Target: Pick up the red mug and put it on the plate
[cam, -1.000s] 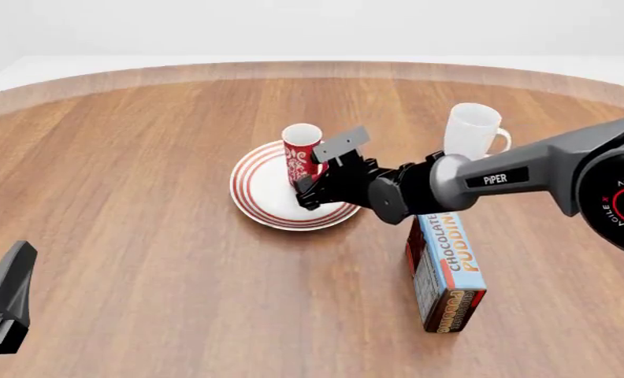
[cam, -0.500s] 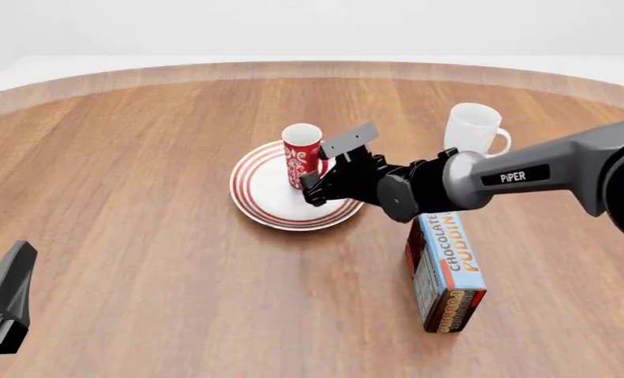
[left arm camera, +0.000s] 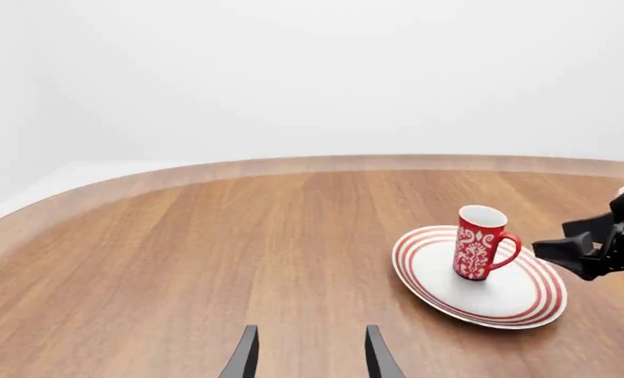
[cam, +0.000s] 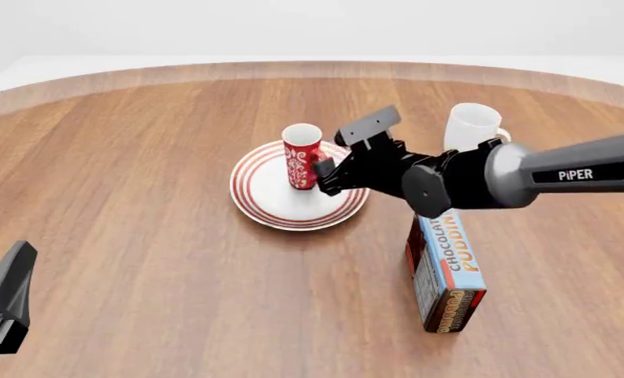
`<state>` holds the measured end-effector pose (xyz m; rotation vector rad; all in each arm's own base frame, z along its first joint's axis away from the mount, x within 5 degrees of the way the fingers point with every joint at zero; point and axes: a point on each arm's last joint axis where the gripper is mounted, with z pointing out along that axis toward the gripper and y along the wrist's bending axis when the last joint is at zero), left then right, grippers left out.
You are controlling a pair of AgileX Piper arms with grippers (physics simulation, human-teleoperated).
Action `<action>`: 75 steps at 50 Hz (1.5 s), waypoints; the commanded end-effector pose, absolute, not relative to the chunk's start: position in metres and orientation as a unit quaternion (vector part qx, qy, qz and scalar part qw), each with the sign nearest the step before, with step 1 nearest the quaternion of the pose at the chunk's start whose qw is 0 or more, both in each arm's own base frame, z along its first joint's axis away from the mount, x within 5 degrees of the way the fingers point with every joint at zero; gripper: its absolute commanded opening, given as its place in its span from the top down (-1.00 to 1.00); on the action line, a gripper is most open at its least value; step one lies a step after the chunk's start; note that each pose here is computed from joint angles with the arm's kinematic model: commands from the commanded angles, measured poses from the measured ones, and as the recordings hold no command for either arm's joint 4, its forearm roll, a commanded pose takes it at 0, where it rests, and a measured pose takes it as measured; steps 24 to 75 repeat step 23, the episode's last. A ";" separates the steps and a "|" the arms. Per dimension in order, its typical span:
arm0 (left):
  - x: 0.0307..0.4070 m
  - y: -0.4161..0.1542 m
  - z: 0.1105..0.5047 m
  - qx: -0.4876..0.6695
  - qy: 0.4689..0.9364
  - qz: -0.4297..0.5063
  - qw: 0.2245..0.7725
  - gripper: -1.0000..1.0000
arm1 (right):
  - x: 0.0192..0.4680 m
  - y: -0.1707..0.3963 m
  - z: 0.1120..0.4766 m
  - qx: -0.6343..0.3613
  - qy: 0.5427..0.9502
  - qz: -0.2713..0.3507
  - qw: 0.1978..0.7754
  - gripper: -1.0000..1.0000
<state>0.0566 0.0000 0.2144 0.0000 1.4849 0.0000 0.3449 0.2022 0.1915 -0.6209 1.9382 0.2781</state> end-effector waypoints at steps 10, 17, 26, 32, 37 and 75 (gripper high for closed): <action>0.057 0.000 0.214 0.000 0.676 0.000 0.737 -1.00 | 0.321 0.185 0.226 -0.257 0.793 0.114 0.541 -1.00; 0.057 0.000 0.214 0.000 0.676 0.000 0.737 -1.00 | 0.313 0.179 0.239 -0.256 0.786 0.113 0.551 -1.00; 0.057 0.000 0.214 0.000 0.676 0.000 0.737 -1.00 | 0.305 0.176 0.245 -0.258 0.780 0.115 0.558 -1.00; 0.057 0.000 0.214 0.000 0.676 0.000 0.737 -1.00 | 0.305 0.176 0.245 -0.258 0.780 0.115 0.558 -1.00; 0.057 0.000 0.214 0.000 0.676 0.000 0.737 -1.00 | 0.305 0.176 0.245 -0.258 0.780 0.115 0.558 -1.00; 0.057 0.000 0.214 0.000 0.676 0.000 0.737 -1.00 | 0.305 0.176 0.245 -0.258 0.780 0.115 0.558 -1.00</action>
